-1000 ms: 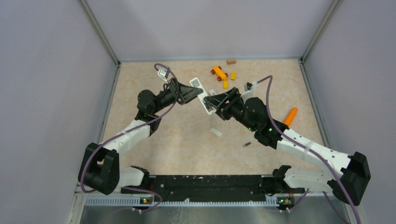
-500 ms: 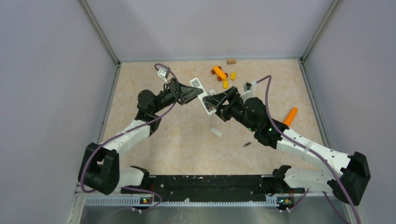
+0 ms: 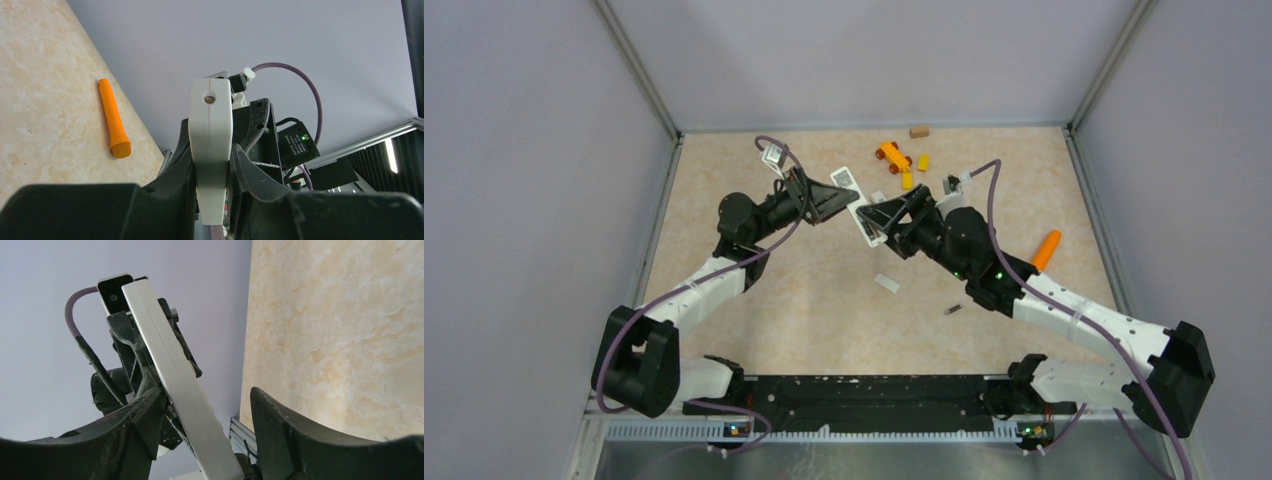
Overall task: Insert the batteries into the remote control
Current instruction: Load the battery into the remote control.
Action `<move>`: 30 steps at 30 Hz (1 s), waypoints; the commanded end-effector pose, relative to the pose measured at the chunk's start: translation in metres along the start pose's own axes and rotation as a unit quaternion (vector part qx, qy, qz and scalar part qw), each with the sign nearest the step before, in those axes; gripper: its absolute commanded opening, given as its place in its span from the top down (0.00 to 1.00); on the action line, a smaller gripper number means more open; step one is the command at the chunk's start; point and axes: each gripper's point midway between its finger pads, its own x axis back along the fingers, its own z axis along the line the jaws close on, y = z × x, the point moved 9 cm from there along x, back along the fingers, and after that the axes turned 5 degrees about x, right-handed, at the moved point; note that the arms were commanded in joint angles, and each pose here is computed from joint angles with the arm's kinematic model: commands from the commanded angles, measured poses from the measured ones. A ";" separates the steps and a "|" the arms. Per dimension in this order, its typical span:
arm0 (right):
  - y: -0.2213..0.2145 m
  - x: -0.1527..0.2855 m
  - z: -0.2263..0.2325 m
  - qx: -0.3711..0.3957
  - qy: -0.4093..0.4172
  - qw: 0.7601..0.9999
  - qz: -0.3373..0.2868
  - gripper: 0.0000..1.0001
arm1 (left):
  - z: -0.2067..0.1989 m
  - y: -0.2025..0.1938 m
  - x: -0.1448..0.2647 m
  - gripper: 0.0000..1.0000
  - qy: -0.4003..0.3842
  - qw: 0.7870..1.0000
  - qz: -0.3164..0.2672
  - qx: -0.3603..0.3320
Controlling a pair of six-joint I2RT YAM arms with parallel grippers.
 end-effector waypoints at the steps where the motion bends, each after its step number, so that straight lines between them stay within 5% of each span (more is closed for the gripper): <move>1: 0.009 -0.003 0.016 0.001 0.020 1.000 -0.003 0.40 | -0.019 0.001 0.000 1.00 -0.043 0.998 0.001 -0.040; 22: 0.004 -0.001 -0.002 0.024 0.025 0.999 0.004 0.78 | -0.032 0.006 -0.001 1.00 -0.036 0.999 -0.022 0.024; 24: 0.006 -0.002 0.001 0.037 0.034 0.999 0.004 0.69 | -0.030 0.005 -0.001 1.00 -0.034 0.999 -0.022 0.031; 28: 0.011 0.002 0.003 0.045 0.049 0.998 -0.006 0.34 | -0.023 0.004 0.001 1.00 -0.029 0.999 -0.020 0.039; 30: 0.014 0.006 0.003 0.042 0.059 0.997 -0.017 0.30 | -0.021 0.004 0.003 1.00 -0.027 0.999 -0.021 0.039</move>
